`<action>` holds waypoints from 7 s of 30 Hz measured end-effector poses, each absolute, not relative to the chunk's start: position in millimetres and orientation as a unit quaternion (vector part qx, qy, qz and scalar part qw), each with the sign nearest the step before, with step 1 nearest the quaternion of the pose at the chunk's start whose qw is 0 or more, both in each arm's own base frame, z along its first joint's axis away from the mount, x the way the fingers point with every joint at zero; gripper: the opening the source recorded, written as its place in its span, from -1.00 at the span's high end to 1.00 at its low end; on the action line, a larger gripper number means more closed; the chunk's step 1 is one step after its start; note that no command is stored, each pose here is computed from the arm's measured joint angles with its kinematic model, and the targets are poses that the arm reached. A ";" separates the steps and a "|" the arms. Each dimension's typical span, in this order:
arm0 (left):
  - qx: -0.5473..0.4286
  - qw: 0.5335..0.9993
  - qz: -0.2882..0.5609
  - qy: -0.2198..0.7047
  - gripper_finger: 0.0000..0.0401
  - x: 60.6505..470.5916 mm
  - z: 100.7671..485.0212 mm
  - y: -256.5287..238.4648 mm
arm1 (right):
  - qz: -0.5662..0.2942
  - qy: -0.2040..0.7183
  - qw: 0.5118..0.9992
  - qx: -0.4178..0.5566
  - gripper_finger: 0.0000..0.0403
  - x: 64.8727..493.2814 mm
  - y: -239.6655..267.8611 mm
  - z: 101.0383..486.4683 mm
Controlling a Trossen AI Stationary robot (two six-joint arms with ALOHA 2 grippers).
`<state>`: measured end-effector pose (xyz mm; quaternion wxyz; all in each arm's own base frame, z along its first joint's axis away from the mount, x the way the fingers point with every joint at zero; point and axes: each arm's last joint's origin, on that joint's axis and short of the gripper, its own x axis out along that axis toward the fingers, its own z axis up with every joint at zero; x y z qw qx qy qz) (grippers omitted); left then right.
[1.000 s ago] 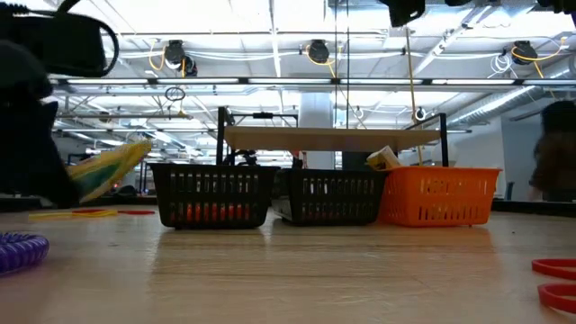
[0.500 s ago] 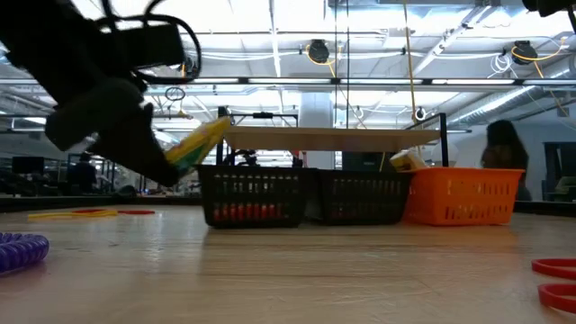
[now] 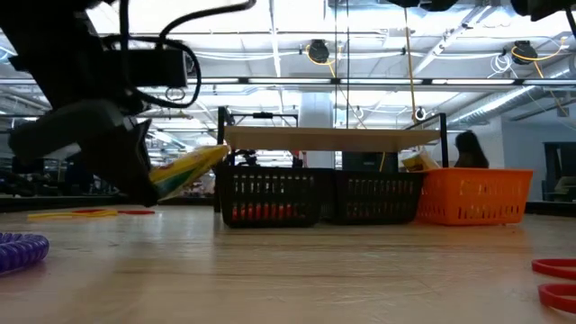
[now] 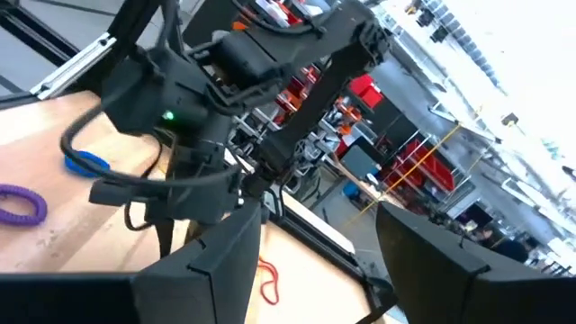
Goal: Pick & Place Office Desk Supplies
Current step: Put the yellow crayon bag into the orange bin
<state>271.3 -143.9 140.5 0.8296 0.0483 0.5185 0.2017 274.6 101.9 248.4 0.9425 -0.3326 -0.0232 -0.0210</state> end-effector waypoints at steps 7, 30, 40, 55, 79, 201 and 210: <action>0.016 0.856 0.174 0.486 0.75 278.5 165.9 -173.2 | -0.027 -0.022 0.957 -0.289 -0.04 276.1 97.5 248.3; 0.017 0.929 0.059 0.365 0.76 331.9 264.0 -199.9 | 0.138 -0.052 0.927 -0.344 -0.04 270.2 118.3 242.3; 0.005 0.943 -0.017 0.333 0.76 340.9 271.9 -205.7 | 0.136 -0.031 0.923 -0.359 -0.04 272.5 113.0 238.2; 0.017 0.945 -0.013 0.327 0.76 353.8 273.4 -186.3 | 0.137 -0.035 0.920 -0.366 -0.04 272.3 113.4 238.6; 0.021 0.940 -0.030 0.340 0.76 364.8 272.5 -164.6 | 0.161 -0.039 0.916 -0.365 0.02 271.8 114.6 237.5; -0.080 0.887 -0.012 0.454 -0.88 348.4 272.5 -136.9 | -0.299 0.268 0.916 0.004 0.84 194.1 61.1 223.1; -0.092 0.899 -0.017 0.429 -0.86 352.7 276.0 -138.6 | -0.316 0.323 0.891 0.051 0.84 182.2 57.0 212.8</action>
